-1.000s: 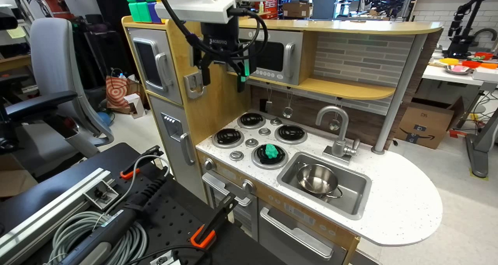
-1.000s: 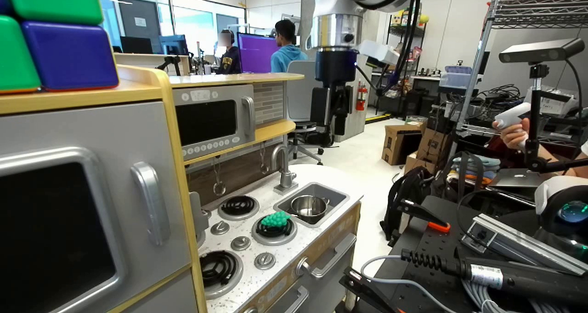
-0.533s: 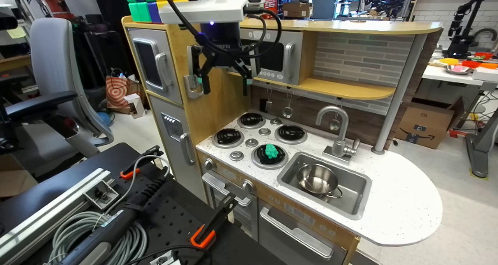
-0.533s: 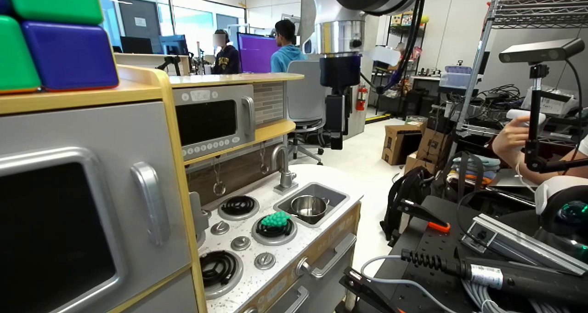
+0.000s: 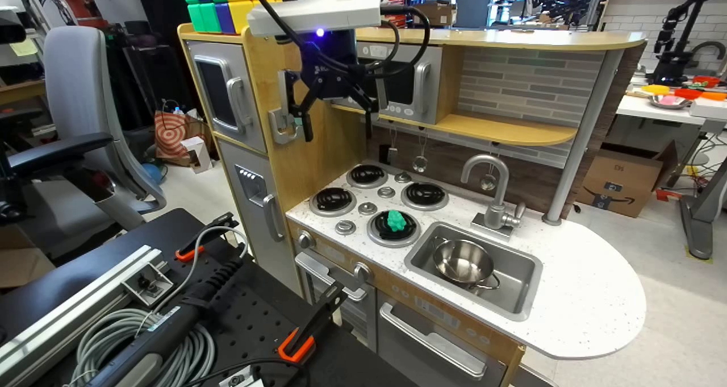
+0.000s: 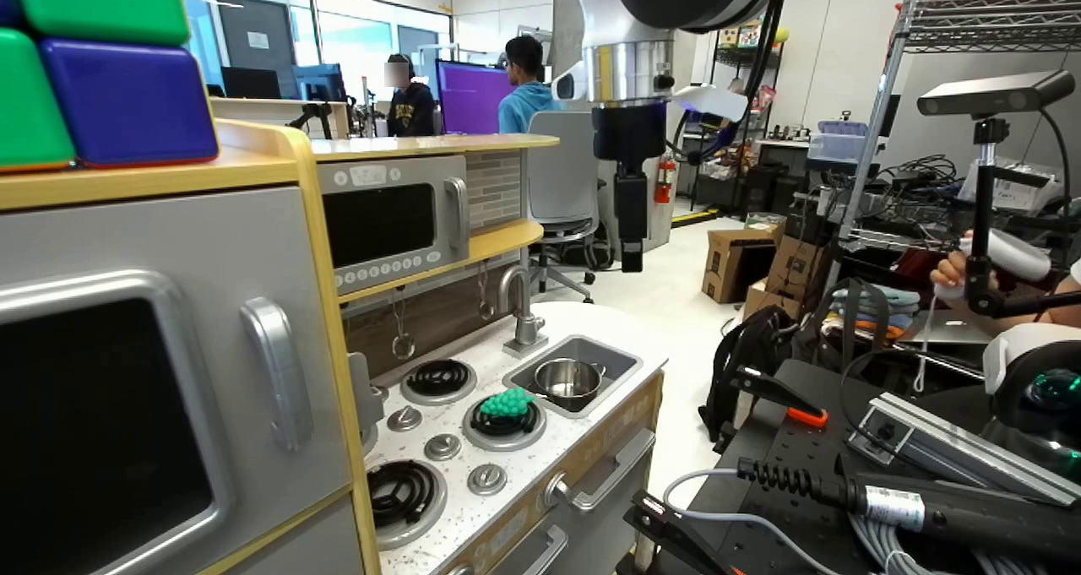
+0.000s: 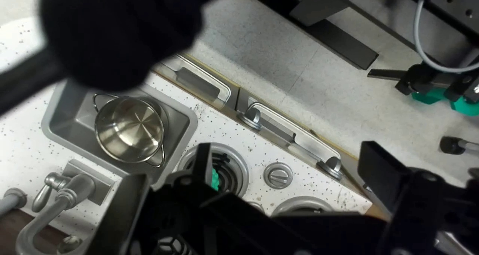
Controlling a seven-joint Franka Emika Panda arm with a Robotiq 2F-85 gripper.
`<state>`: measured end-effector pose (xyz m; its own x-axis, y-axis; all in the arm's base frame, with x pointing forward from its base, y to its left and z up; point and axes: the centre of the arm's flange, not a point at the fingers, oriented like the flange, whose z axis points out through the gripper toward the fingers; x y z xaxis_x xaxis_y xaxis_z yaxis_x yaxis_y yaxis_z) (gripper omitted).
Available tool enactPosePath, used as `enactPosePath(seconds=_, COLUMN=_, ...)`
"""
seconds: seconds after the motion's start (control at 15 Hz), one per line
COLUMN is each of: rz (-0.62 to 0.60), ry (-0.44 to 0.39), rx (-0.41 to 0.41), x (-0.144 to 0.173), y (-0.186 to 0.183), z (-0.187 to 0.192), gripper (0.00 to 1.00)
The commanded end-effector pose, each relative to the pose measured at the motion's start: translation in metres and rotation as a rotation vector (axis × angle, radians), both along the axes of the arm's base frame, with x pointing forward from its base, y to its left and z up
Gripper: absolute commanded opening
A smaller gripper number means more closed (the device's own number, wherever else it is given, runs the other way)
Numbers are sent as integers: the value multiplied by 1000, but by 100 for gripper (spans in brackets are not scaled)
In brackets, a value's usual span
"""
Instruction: Put the green grapes inside the pot in the sink
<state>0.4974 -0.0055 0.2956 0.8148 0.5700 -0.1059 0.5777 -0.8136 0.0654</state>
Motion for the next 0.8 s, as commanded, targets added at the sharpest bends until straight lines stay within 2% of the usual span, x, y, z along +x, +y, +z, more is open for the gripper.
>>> enactPosePath(seconds=0.0, rz=-76, ry=-173, rx=63, x=21, y=8, z=-18, gripper=100)
enactPosePath(seconds=0.2, rz=-158, ry=-336, rx=92, x=59, y=9, z=-41, gripper=100)
enactPosePath(seconds=0.33, rz=-214, ry=-399, rx=87, x=84, y=9, z=-61, gripper=100)
enactPosePath(seconds=0.47, rz=-264, ry=-412, rx=64, x=108, y=5, z=-84, gripper=100)
enactPosePath(seconds=0.73, rz=-338, ry=-367, rx=-5, x=147, y=1, z=-126, gripper=100)
